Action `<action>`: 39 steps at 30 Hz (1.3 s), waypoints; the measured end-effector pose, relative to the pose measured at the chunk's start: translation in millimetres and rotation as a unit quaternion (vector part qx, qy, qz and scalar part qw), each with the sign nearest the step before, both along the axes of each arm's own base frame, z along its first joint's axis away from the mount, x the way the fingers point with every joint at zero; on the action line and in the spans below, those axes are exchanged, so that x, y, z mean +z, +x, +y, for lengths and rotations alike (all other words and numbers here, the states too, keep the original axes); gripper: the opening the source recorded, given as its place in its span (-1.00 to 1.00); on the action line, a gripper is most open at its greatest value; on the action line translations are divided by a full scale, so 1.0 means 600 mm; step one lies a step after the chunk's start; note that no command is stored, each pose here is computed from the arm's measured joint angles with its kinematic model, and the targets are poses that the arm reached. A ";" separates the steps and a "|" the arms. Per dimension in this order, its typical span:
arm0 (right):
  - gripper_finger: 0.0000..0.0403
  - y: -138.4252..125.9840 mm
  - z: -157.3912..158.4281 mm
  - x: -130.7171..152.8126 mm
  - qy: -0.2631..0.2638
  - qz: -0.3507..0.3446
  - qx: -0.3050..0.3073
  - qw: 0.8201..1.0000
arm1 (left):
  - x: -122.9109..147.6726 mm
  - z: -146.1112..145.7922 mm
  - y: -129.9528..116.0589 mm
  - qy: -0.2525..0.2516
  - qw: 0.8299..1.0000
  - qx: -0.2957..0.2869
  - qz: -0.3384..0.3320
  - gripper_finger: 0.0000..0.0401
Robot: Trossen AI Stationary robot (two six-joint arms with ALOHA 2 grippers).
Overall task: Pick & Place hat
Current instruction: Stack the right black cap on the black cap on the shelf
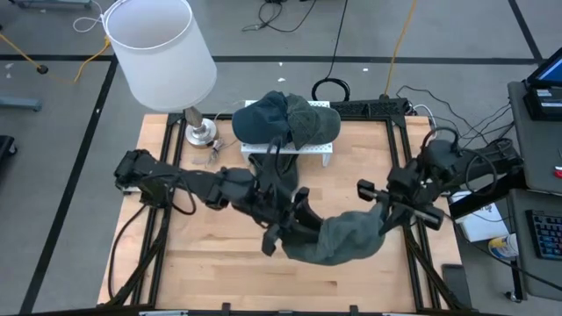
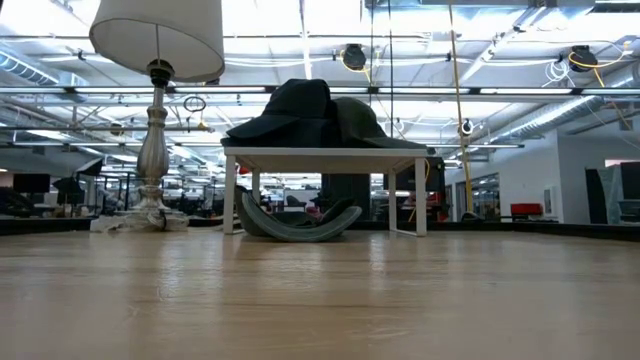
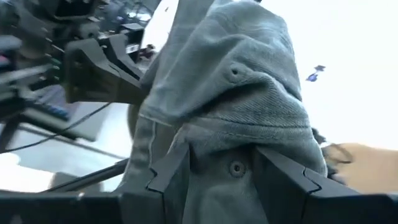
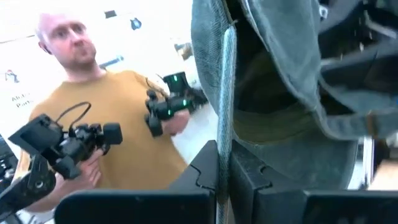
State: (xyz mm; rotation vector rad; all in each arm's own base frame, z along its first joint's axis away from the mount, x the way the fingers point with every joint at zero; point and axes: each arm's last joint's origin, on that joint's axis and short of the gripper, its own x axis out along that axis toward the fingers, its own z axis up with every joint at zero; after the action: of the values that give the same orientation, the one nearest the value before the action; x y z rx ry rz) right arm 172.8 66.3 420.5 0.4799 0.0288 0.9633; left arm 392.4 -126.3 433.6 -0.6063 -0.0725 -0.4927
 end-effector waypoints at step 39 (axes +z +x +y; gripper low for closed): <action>-0.97 0.027 -0.042 0.008 0.166 0.091 -0.157 0.969 | 0.087 -0.013 -0.155 0.161 0.914 0.370 0.037 -0.14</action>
State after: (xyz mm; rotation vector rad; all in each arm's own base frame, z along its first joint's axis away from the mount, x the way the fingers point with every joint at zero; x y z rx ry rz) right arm 188.9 41.0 425.2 0.8557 -0.0428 0.6107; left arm 299.6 -134.3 486.0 -0.2348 -0.1384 0.2573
